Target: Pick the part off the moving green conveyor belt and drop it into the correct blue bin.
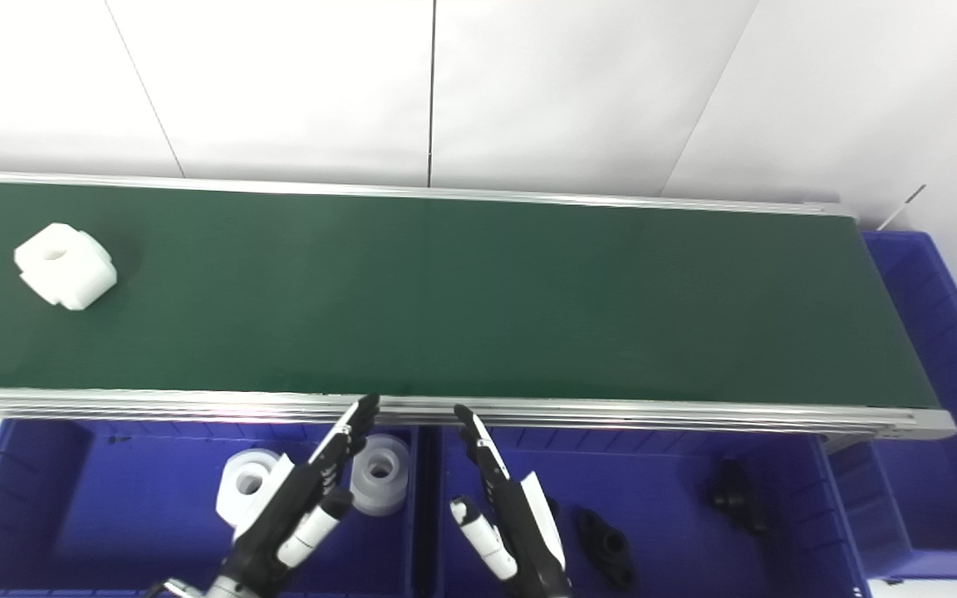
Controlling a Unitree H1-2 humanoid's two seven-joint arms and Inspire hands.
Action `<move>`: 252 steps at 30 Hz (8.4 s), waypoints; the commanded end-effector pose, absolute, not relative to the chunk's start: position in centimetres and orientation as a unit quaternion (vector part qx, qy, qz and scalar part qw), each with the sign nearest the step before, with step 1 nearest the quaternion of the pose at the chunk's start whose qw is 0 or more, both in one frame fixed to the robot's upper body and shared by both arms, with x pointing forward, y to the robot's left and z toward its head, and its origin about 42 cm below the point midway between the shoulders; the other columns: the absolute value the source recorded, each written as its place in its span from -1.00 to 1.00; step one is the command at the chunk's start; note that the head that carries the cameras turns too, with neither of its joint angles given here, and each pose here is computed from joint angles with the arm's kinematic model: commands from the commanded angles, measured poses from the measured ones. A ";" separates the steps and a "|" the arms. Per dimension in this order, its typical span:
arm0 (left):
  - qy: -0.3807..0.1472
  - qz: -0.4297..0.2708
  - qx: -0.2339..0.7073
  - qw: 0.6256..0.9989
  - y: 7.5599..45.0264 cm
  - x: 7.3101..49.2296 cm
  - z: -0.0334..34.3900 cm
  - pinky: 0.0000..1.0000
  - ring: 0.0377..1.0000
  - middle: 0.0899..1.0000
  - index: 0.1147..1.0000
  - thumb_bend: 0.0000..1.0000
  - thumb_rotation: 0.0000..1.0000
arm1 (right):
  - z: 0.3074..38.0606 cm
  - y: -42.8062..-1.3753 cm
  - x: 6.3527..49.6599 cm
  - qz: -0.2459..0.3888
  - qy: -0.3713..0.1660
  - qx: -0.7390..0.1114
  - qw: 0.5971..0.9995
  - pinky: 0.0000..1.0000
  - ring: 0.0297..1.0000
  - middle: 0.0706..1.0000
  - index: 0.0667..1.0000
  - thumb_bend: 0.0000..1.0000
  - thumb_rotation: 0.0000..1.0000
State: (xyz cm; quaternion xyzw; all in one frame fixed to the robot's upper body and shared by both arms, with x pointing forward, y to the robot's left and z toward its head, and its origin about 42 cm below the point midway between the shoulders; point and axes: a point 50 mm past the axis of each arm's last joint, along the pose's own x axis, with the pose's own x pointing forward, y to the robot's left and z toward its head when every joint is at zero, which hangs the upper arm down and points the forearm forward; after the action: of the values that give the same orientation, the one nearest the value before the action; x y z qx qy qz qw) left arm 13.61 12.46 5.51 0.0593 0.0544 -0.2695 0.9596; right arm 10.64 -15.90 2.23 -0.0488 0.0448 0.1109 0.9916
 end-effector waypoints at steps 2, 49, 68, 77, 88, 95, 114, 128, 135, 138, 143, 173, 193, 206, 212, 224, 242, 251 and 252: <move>0.014 -0.268 0.058 0.961 11.8 14.0 5.9 0.95 1.00 1.00 1.00 0.42 0.89 | 2.4 -16.4 11.0 0.109 0.012 -0.041 0.993 0.91 0.95 0.99 0.96 0.61 1.00; 0.000 -0.268 0.051 0.962 9.5 14.5 3.0 0.54 0.83 0.89 0.99 0.45 0.54 | -0.7 -18.8 11.1 0.126 0.061 -0.045 0.989 0.84 0.91 0.99 1.00 0.58 1.00; -0.186 -0.304 0.048 0.933 11.2 18.0 17.6 0.37 0.64 0.70 0.66 0.78 -0.08 | -0.7 -18.1 11.8 0.146 0.053 -0.056 0.986 0.87 0.95 1.00 1.00 0.45 1.00; -0.288 -0.316 0.254 0.868 16.2 27.3 24.4 0.19 0.38 0.37 0.27 1.00 -0.65 | -0.7 -17.6 12.0 0.142 0.053 -0.046 0.987 0.88 0.93 1.00 1.00 0.60 1.00; -0.348 -0.332 0.530 0.698 17.9 36.3 29.6 0.31 0.43 0.47 0.53 1.00 -0.79 | -0.6 -16.9 12.0 0.138 0.052 -0.038 0.988 0.85 0.87 0.96 1.00 0.65 1.00; -0.342 -0.347 0.652 0.582 17.9 40.3 30.6 0.45 0.50 0.51 0.54 1.00 -0.80 | -0.6 -16.5 12.2 0.140 0.049 -0.036 0.988 0.80 0.85 0.95 1.00 0.64 1.00; -0.263 -0.348 0.791 0.429 18.2 45.7 27.0 0.66 0.73 0.70 0.59 1.00 -0.55 | -0.1 -16.0 11.9 0.140 0.043 -0.022 0.989 0.82 0.85 0.97 1.00 0.65 1.00; -0.200 -0.373 0.785 0.452 18.2 46.5 22.0 0.68 0.76 0.74 0.67 1.00 -0.41 | 0.6 -15.3 11.6 0.138 0.036 -0.008 0.990 0.87 0.88 0.98 1.00 0.63 1.00; -0.180 -0.375 0.772 0.480 17.9 46.4 18.8 0.68 0.77 0.77 0.71 1.00 -0.33 | 0.9 -15.2 11.4 0.138 0.039 -0.007 0.990 0.87 0.86 0.97 1.00 0.65 1.00; -0.185 -0.374 0.759 0.499 17.9 46.2 17.9 0.64 0.73 0.74 0.69 1.00 -0.36 | 1.1 -15.1 11.4 0.137 0.039 -0.007 0.990 0.87 0.86 0.97 1.00 0.64 1.00; -0.199 -0.372 0.730 0.538 17.5 45.8 16.3 0.59 0.63 0.61 0.58 1.00 -0.38 | 1.3 -14.9 11.4 0.136 0.037 -0.006 0.990 0.86 0.86 0.96 1.00 0.60 1.00; -0.271 -0.379 0.673 0.574 15.2 44.9 17.8 -0.12 -0.16 -0.05 -0.20 0.00 -1.00 | 2.0 -14.5 11.1 0.134 0.045 -0.002 0.990 0.84 0.84 0.96 1.00 0.57 1.00; -0.345 -0.366 0.630 0.591 17.9 35.9 28.6 -0.10 -0.17 -0.08 -0.14 0.01 -1.00 | 5.0 -16.6 12.8 0.139 0.037 -0.008 0.990 0.87 0.85 0.96 1.00 0.63 1.00; -0.294 -0.336 0.621 0.644 21.9 29.3 24.7 -0.20 -0.19 -0.10 -0.14 0.01 -1.00 | 5.4 -20.5 14.2 0.140 0.034 0.005 0.990 0.77 0.80 0.92 1.00 0.60 0.92; -0.265 -0.322 0.619 0.665 23.8 26.5 21.7 -0.18 -0.20 -0.08 -0.16 0.01 -1.00 | 4.4 -21.1 14.2 0.145 0.037 0.004 0.989 0.80 0.82 0.94 1.00 0.58 0.96; -0.189 -0.295 0.628 0.695 27.3 23.8 17.6 -0.20 -0.18 -0.06 -0.17 0.01 -1.00 | 4.2 -20.9 14.0 0.144 0.042 0.009 0.989 0.73 0.78 0.91 1.00 0.56 0.93; -0.142 -0.268 0.670 0.677 32.6 21.9 11.1 -0.14 -0.14 -0.08 -0.20 0.01 -1.00 | 4.0 -20.7 14.2 0.150 0.048 0.011 0.987 0.76 0.80 0.91 0.99 0.57 0.89; -0.123 -0.276 0.667 0.681 34.8 20.5 8.4 -0.19 -0.19 -0.11 -0.11 0.01 -1.00 | 4.5 -20.2 14.3 0.155 0.041 0.011 0.987 0.75 0.79 0.91 1.00 0.55 0.91; -0.122 -0.276 0.666 0.682 34.7 20.4 8.3 -0.19 -0.20 -0.11 -0.11 0.01 -1.00 | 4.5 -20.2 14.4 0.156 0.040 0.011 0.987 0.75 0.80 0.90 1.00 0.55 0.91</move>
State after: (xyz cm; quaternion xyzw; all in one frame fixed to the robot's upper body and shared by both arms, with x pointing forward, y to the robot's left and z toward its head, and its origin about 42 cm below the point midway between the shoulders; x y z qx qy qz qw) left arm 20.22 34.49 7.49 0.6639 -0.0995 -0.2908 0.6817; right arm 13.95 -20.41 3.31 0.0087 0.0726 0.1463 0.9865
